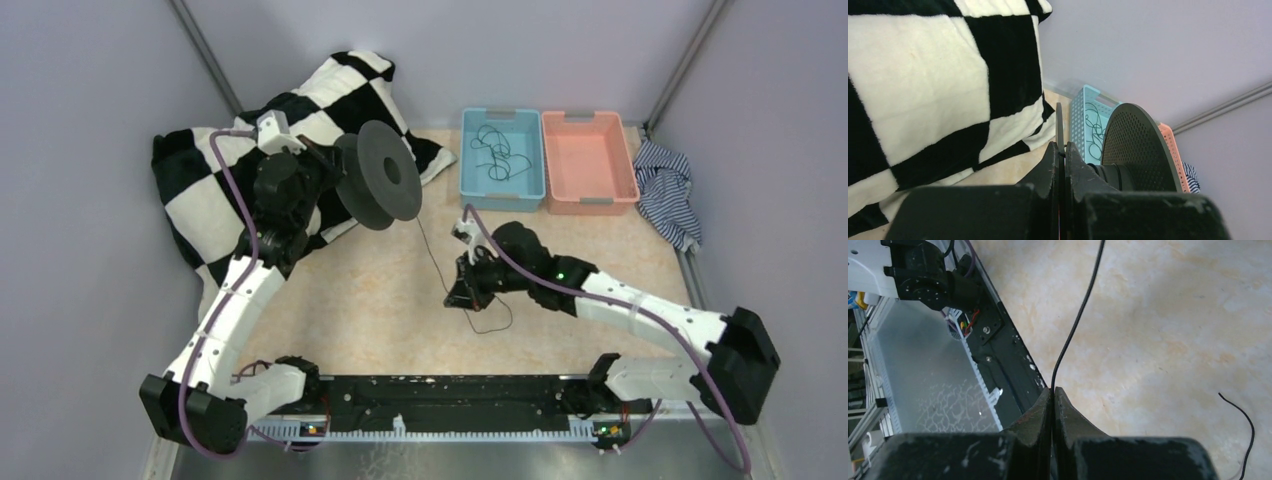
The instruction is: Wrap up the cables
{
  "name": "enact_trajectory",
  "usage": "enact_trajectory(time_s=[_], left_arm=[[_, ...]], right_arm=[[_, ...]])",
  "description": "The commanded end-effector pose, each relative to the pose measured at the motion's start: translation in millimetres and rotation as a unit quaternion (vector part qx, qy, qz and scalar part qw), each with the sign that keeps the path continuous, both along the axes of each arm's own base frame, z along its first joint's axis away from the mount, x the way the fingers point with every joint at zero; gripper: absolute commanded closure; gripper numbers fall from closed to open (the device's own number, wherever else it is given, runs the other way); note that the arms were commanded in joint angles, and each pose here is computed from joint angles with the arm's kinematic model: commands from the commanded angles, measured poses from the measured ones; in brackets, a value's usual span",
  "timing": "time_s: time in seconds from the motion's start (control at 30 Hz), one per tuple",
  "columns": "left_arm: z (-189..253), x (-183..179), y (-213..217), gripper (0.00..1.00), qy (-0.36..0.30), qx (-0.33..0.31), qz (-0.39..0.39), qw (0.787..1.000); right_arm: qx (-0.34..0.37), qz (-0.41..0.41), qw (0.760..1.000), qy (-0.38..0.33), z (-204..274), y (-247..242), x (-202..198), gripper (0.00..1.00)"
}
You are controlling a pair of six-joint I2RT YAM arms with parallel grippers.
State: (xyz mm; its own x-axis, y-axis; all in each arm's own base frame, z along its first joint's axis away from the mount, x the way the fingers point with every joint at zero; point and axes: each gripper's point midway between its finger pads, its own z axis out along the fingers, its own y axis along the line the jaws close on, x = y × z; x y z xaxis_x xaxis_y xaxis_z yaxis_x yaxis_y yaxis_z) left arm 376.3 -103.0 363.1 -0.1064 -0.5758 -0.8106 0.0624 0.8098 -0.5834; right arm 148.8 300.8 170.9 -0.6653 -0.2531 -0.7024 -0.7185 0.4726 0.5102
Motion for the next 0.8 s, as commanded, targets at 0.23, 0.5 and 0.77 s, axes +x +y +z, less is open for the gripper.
enact_trajectory(time_s=[0.23, 0.5, 0.77], left_arm=[[-18, -5, -15, 1.00, -0.021, 0.119, 0.037, 0.992], [-40, -17, -71, 1.00, -0.010, 0.189, -0.044, 0.981], [-70, -21, -90, 1.00, 0.014, 0.249, -0.106, 0.963]], right_arm=[[0.075, 0.078, 0.993, -0.050, 76, 82, 2, 1.00], [0.078, 0.097, 0.990, -0.067, 107, 100, 10, 1.00], [0.075, 0.087, 0.988, -0.099, 137, 97, 19, 1.00]])
